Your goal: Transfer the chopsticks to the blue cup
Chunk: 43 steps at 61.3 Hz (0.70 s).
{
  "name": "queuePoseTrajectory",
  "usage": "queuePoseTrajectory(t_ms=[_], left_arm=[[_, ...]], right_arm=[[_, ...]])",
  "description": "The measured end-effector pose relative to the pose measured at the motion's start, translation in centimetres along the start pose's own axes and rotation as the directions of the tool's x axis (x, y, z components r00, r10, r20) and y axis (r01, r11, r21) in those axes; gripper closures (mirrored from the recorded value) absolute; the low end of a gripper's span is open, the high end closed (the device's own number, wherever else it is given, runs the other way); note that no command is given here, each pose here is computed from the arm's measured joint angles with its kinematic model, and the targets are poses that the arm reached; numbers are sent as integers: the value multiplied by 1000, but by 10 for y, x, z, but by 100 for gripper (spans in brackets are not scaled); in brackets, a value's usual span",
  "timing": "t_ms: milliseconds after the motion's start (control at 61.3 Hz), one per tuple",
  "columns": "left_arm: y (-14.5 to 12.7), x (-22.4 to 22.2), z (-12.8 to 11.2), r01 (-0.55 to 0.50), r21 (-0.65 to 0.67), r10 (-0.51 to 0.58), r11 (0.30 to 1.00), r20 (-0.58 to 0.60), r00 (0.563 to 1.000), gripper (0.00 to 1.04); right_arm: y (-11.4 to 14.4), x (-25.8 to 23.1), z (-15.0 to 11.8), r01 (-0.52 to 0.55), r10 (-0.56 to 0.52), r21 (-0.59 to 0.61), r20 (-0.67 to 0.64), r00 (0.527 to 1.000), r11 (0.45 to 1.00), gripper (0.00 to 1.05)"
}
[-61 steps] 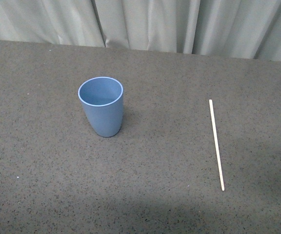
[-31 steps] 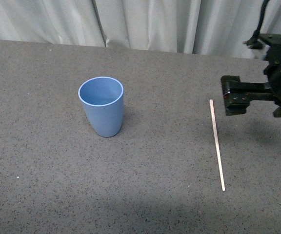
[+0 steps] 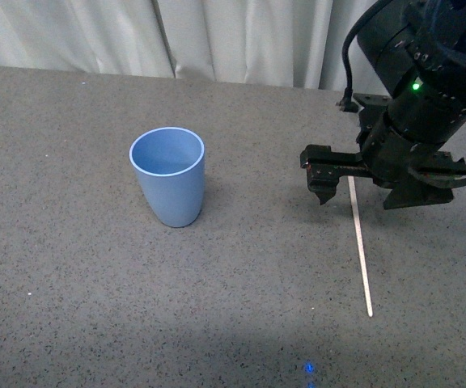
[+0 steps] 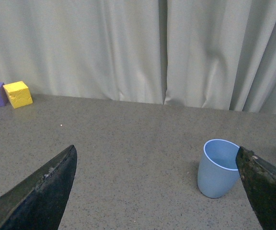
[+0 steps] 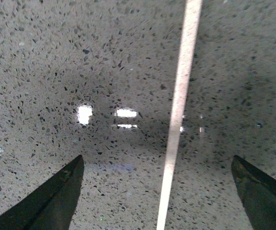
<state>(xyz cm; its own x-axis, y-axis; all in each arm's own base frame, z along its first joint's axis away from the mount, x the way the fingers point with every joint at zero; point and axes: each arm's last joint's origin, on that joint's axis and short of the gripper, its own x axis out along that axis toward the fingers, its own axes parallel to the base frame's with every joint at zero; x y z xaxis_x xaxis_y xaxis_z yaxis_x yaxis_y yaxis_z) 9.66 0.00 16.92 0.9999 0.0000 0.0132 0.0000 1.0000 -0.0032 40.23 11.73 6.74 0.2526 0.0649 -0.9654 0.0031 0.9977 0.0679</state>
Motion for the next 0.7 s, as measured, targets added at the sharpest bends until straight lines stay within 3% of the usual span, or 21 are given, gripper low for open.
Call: queuePoseTrajectory(t_ms=[179, 245, 538, 702], left_arm=[[0, 0, 0, 0, 0, 0, 1000, 0, 1000, 7], [0, 0, 0, 0, 0, 0, 1000, 0, 1000, 7], [0, 0, 0, 0, 0, 0, 1000, 0, 1000, 7], [0, 0, 0, 0, 0, 0, 1000, 0, 1000, 7]], right_arm=[[5, 15, 2, 7, -6, 16, -35, 999, 1000, 45], [7, 18, 4, 27, -25, 27, -49, 998, 999, 61], [6, 19, 7, 32, -29, 72, -38, 999, 997, 103], [2, 18, 5, 12, -11, 105, -13, 1000, 994, 104]])
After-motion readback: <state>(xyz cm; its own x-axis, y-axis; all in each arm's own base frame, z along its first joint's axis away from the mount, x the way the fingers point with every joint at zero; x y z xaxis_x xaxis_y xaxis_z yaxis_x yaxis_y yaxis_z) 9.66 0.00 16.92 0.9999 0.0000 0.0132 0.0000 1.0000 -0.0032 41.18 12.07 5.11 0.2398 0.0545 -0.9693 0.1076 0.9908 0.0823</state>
